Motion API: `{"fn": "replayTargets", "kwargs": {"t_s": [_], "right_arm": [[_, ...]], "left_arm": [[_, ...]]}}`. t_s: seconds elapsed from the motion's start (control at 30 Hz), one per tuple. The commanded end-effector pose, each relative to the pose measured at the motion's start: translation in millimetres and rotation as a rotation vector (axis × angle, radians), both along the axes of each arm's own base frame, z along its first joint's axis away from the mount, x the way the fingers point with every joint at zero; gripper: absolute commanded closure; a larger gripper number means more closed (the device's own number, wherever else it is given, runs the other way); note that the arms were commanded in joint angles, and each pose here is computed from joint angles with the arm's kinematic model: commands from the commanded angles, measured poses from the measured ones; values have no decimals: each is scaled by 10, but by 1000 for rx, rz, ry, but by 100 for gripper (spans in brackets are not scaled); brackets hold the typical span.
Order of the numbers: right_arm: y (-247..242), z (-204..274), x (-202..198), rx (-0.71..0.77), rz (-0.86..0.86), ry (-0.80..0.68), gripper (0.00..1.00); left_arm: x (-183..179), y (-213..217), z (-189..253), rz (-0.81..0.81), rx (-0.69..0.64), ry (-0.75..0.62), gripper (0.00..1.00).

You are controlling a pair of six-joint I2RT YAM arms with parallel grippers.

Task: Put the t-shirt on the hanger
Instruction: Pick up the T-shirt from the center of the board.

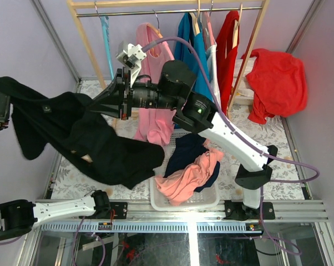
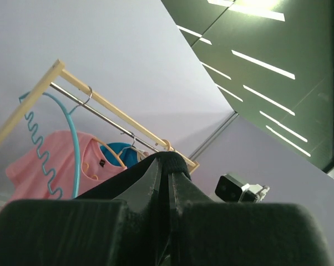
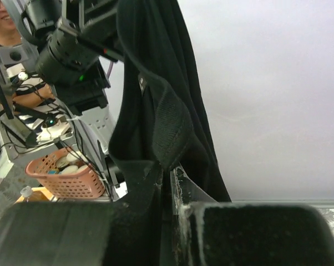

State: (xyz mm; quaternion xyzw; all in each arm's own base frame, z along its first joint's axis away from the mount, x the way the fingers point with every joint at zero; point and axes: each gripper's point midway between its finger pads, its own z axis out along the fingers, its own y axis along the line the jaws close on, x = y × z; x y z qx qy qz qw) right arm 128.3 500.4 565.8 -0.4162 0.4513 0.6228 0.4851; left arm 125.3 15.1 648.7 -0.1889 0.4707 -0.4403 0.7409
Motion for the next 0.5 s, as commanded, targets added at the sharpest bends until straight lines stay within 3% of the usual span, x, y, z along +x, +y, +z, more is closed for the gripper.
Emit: {"fn": "replayTargets", "kwargs": {"t_s": [0.0,0.23,0.47], "right_arm": [[-111,300,-88,119,67,-37,100],[127,110,71,96,73,1,100],[36,-238,145,-11,13,18,100]], "left_arm": [[5,105,181,72,15,-46,100],[77,166,-1,123,53,28,100],[311,-139,-662,146,142,220,100]]}}
